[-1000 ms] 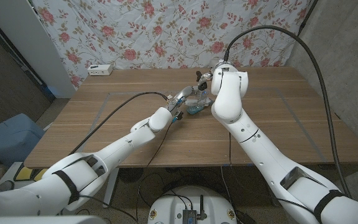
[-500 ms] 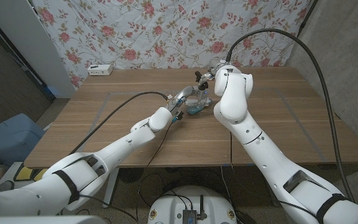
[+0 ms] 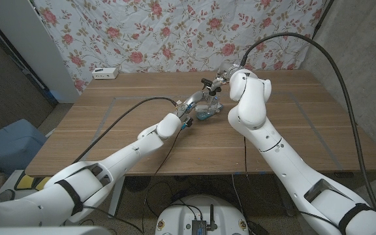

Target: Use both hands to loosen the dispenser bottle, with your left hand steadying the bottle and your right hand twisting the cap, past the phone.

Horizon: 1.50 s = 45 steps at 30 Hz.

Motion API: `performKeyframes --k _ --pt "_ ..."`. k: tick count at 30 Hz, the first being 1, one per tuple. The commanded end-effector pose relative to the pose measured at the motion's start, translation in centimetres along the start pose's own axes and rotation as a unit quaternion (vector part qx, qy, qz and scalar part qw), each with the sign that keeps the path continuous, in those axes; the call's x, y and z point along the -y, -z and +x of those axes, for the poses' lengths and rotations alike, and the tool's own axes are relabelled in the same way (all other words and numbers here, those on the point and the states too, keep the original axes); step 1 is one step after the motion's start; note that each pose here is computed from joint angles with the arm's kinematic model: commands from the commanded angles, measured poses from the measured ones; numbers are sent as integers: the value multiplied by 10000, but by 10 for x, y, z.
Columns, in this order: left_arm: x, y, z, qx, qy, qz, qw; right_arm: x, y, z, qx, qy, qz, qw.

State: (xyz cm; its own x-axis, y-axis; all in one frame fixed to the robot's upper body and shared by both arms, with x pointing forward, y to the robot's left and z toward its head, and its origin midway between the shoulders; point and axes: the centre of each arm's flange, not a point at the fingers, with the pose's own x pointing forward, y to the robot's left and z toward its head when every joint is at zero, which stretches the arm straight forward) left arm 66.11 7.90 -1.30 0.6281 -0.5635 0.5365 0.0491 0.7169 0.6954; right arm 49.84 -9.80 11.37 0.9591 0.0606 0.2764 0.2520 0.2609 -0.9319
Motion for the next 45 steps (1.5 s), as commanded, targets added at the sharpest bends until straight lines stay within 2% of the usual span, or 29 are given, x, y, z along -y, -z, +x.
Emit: performKeyframes --k 1,19,36,45 --pt "2 1 -2 -14 -9 -20 10000 0 3 -2 141 108 229 9996" --pt "4 1 -5 3 -41 -45 10000 -1 4 -7 298 228 450 9983" --pt "1 4 -8 -6 -107 -50 9999 -1 0 1 515 149 595 9968" --pt "1 5 -7 -6 -110 -49 9999 -1 0 3 566 215 621 9962"
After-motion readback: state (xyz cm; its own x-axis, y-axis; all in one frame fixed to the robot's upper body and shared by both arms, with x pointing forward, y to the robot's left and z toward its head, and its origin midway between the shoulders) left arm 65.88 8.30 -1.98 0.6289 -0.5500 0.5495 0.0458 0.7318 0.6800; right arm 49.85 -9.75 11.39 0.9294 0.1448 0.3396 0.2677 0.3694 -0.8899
